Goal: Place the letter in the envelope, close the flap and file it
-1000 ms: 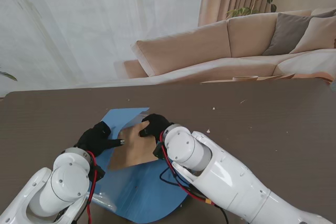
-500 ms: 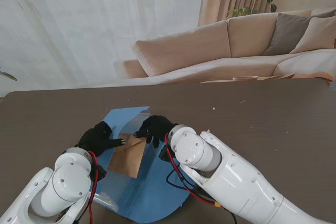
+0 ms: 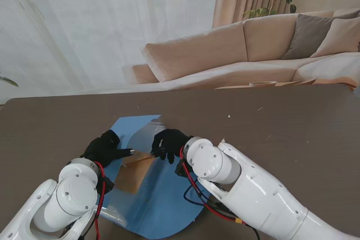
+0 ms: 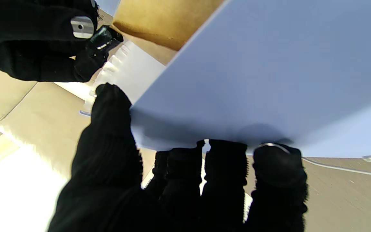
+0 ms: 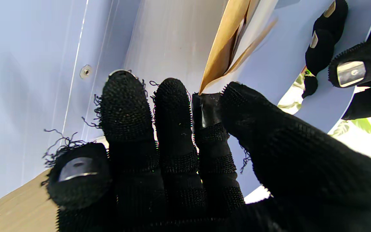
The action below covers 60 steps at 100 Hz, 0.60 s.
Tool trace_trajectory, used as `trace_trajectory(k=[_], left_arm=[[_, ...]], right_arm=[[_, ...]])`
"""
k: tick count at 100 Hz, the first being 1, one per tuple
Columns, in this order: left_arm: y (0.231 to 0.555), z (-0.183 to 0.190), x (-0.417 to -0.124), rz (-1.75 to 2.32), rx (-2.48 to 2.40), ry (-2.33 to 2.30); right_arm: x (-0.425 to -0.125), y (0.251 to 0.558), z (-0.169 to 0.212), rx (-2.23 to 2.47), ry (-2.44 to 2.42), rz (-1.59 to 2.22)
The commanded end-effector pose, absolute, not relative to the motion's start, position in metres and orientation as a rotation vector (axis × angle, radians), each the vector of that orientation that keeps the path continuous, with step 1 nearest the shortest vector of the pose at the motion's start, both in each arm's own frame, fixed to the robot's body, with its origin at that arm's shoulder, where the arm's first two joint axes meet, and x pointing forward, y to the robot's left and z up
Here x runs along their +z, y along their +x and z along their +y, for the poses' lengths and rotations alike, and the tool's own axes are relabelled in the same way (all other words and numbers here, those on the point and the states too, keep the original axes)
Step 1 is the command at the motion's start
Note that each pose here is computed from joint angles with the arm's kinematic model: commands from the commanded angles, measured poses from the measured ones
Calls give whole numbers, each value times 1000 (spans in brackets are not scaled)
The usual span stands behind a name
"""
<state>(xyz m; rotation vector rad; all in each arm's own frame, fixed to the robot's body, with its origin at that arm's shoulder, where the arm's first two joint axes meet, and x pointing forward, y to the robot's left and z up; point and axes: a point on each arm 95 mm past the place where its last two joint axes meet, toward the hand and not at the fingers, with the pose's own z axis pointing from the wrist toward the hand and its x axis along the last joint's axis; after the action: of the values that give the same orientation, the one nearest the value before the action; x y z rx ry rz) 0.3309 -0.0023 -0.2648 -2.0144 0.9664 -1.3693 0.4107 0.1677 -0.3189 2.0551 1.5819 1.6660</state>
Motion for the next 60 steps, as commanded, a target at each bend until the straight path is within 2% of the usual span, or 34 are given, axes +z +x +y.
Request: trace_trajectory(k=[1, 28, 60], left_arm=[[330, -6, -262, 979, -1387, -2020], [330, -4, -262, 980, -1383, -2014], [330, -4, -261, 981, -1389, -2016]], right_arm=[[-318, 404, 173, 1685, 2046, 1596], [-314, 381, 164, 1710, 1841, 1615], [-321, 353, 167, 1723, 1698, 1817]])
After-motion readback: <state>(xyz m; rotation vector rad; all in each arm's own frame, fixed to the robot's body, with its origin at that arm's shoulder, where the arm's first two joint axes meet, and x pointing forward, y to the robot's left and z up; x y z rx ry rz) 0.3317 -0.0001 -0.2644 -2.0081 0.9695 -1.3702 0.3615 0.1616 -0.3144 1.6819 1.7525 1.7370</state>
